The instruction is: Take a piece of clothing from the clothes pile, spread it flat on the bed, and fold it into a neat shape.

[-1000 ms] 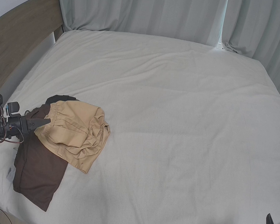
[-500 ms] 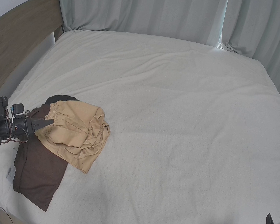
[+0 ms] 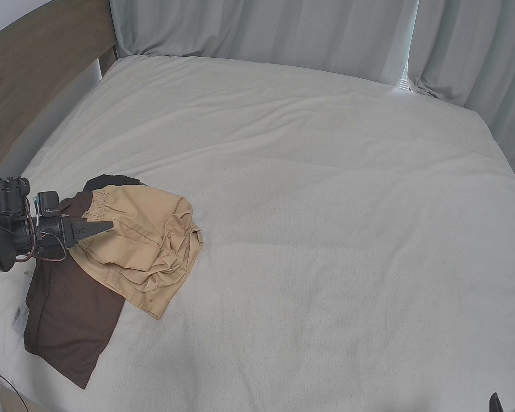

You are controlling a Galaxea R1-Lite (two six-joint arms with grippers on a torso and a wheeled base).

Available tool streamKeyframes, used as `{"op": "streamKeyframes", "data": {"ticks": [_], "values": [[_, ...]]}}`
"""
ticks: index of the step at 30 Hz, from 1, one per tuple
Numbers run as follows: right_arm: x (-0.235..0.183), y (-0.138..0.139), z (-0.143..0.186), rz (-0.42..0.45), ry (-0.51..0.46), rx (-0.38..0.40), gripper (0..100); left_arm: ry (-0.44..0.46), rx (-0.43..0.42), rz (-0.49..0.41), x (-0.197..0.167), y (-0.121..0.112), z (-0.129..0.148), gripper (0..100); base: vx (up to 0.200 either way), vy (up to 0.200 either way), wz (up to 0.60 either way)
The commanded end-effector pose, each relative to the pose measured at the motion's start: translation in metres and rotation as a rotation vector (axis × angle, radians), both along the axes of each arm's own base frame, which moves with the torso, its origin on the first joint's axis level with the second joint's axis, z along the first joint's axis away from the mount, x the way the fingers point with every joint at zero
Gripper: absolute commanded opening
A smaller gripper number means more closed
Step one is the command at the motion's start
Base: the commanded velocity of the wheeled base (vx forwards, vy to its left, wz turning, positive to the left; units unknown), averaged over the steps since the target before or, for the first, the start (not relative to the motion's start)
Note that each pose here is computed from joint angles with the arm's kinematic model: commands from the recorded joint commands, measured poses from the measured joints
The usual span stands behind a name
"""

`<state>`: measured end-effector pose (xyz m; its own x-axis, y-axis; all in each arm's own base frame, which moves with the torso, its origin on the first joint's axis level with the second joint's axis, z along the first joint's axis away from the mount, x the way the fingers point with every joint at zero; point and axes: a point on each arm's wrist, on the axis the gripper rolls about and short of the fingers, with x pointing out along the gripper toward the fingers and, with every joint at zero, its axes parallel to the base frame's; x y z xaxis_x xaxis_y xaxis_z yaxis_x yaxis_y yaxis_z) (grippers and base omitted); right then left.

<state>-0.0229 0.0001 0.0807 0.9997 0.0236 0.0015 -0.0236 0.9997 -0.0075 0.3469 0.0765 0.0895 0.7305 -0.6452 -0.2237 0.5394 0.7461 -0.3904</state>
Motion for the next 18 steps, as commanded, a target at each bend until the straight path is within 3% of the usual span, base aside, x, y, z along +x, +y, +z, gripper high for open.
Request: {"op": "streamKeyframes", "data": {"ticks": [1, 18], "values": [[0.0, 0.0, -0.005, 0.001, 0.001, 0.0, 100, 0.008, -0.002, -0.02, 0.005, -0.007, -0.005, 100, 0.0, 0.0, 0.0], [0.0, 0.0, -0.005, 0.001, 0.001, 0.0, 100, -0.004, 0.011, -0.034, 0.013, -0.019, -0.011, 100, 0.0, 0.0, 0.0]]}}
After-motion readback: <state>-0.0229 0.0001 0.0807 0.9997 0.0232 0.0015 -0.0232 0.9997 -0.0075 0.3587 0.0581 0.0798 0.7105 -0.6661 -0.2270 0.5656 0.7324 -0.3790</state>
